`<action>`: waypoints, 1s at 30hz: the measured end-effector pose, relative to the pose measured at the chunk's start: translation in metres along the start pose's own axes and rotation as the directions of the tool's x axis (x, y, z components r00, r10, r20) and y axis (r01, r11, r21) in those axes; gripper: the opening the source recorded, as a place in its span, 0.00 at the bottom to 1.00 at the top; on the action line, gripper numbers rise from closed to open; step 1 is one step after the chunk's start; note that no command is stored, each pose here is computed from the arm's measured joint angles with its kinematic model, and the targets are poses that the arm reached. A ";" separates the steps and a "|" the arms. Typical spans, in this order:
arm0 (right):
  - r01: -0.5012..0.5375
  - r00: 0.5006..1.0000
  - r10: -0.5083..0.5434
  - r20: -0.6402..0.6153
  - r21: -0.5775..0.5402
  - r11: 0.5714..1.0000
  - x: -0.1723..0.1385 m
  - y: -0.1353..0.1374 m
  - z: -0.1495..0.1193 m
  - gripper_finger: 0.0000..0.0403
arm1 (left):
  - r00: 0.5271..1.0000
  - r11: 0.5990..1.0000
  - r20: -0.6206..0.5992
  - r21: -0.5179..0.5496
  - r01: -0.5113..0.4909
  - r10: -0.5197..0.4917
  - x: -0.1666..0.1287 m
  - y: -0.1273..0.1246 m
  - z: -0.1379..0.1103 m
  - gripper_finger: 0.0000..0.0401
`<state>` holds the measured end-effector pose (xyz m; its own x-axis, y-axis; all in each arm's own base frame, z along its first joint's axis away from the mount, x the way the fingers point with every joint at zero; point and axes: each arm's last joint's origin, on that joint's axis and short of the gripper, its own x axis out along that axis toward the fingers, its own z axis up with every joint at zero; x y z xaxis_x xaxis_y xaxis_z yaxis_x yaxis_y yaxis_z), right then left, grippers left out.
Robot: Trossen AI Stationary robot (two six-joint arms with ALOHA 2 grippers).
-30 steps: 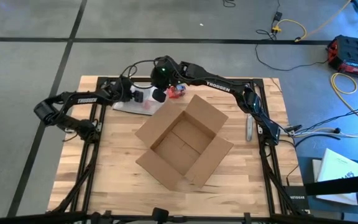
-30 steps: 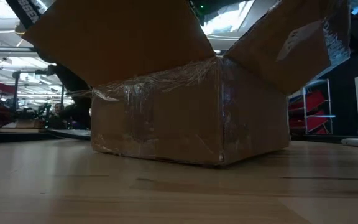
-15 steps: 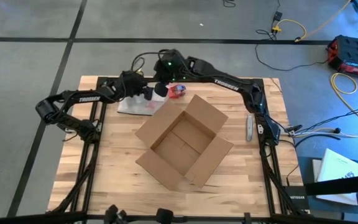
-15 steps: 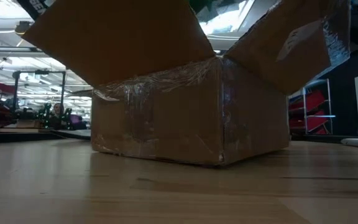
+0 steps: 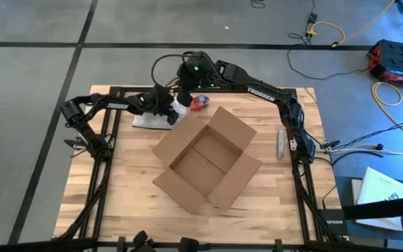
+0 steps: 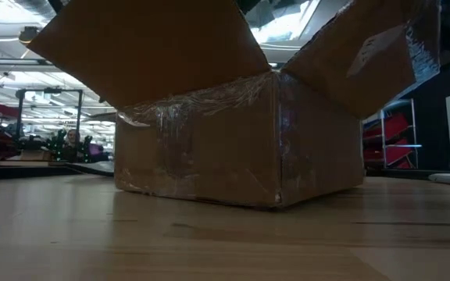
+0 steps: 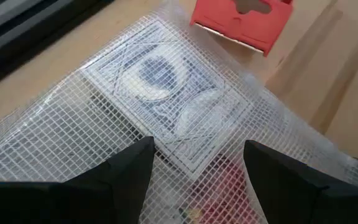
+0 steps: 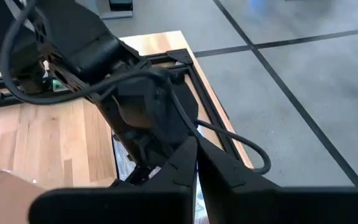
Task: Unpack boxes
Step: Move the transparent zip bag to the top left of the table, then break down the box until it is fully flat
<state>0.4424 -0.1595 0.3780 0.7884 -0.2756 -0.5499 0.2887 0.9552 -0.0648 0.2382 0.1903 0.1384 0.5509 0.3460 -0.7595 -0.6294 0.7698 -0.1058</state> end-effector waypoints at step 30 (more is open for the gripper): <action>-0.001 0.999 -0.002 -0.051 -0.058 0.998 -0.002 0.000 -0.005 0.00 | 0.963 0.996 0.269 -0.073 0.044 -0.023 -0.050 -0.004 0.036 0.60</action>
<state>0.4387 -0.1587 0.3751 0.7593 -0.2716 -0.5913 0.2557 0.9602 -0.1127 0.2332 0.1887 0.1994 0.6925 0.4595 -0.5561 -0.6425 0.7434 -0.1858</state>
